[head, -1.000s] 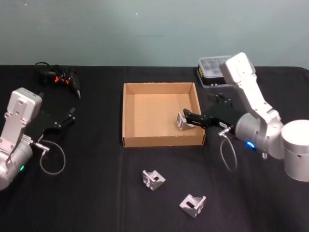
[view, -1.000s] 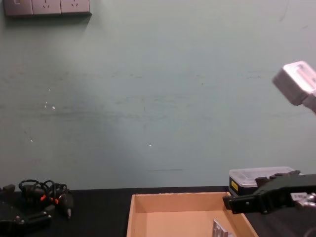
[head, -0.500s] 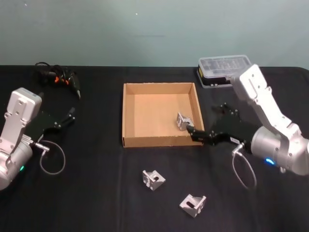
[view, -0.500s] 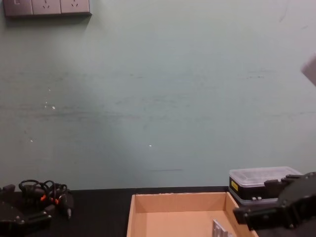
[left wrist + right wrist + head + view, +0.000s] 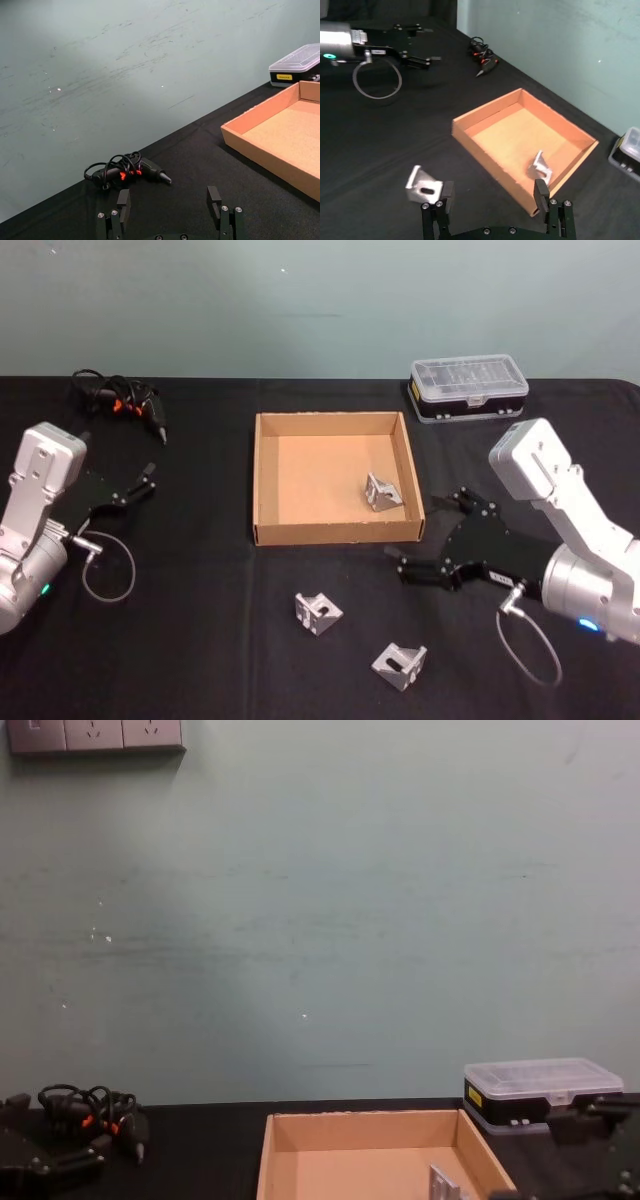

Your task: Use one hand to pick up the angle iron from the table and place it into the box.

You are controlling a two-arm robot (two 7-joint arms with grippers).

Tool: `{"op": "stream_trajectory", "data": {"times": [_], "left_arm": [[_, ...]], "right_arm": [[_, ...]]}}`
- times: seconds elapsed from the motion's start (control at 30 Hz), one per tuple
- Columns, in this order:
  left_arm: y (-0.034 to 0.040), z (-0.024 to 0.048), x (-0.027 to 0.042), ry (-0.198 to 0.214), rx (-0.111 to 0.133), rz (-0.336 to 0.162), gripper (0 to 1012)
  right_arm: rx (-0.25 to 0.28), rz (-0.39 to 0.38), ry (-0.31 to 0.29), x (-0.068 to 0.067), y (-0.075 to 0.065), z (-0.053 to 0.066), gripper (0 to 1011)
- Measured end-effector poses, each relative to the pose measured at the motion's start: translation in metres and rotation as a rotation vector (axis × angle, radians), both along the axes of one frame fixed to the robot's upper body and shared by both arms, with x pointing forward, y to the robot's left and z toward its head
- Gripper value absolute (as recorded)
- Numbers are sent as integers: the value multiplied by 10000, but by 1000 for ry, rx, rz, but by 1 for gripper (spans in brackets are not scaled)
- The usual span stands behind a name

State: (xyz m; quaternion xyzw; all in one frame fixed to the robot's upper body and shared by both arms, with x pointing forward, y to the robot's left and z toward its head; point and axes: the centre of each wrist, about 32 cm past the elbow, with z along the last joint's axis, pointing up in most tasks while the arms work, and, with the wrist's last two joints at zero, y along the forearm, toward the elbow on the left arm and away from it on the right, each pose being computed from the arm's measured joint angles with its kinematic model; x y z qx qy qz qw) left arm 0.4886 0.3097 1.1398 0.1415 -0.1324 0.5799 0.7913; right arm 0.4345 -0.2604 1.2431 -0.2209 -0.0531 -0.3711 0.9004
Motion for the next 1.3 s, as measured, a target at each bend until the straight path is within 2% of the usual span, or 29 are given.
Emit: {"op": "stream_trajectory", "data": {"times": [0.2, 0.27, 0.4, 0.6, 0.7, 1.0, 1.3], "left_arm": [[0, 0, 0, 0, 0, 0, 1000], [0, 0, 0, 0, 0, 0, 1000], [0, 0, 0, 0, 0, 0, 1000], [0, 0, 0, 0, 0, 0, 1000], [0, 0, 0, 0, 0, 0, 1000], [0, 0, 0, 0, 0, 0, 1000], [0, 0, 0, 0, 0, 0, 1000]], "right_arm": [[15, -5, 75, -139, 9, 62, 1000], [20, -16, 126, -209, 16, 83, 1002], [17, -27, 181, -265, 20, 90, 1000], [-35, -26, 298, -346, 28, 108, 1000], [-55, -14, 329, -372, 29, 114, 1000], [-84, 10, 360, -402, 28, 93, 1002], [-90, 14, 378, -418, 46, 12, 1002]]}}
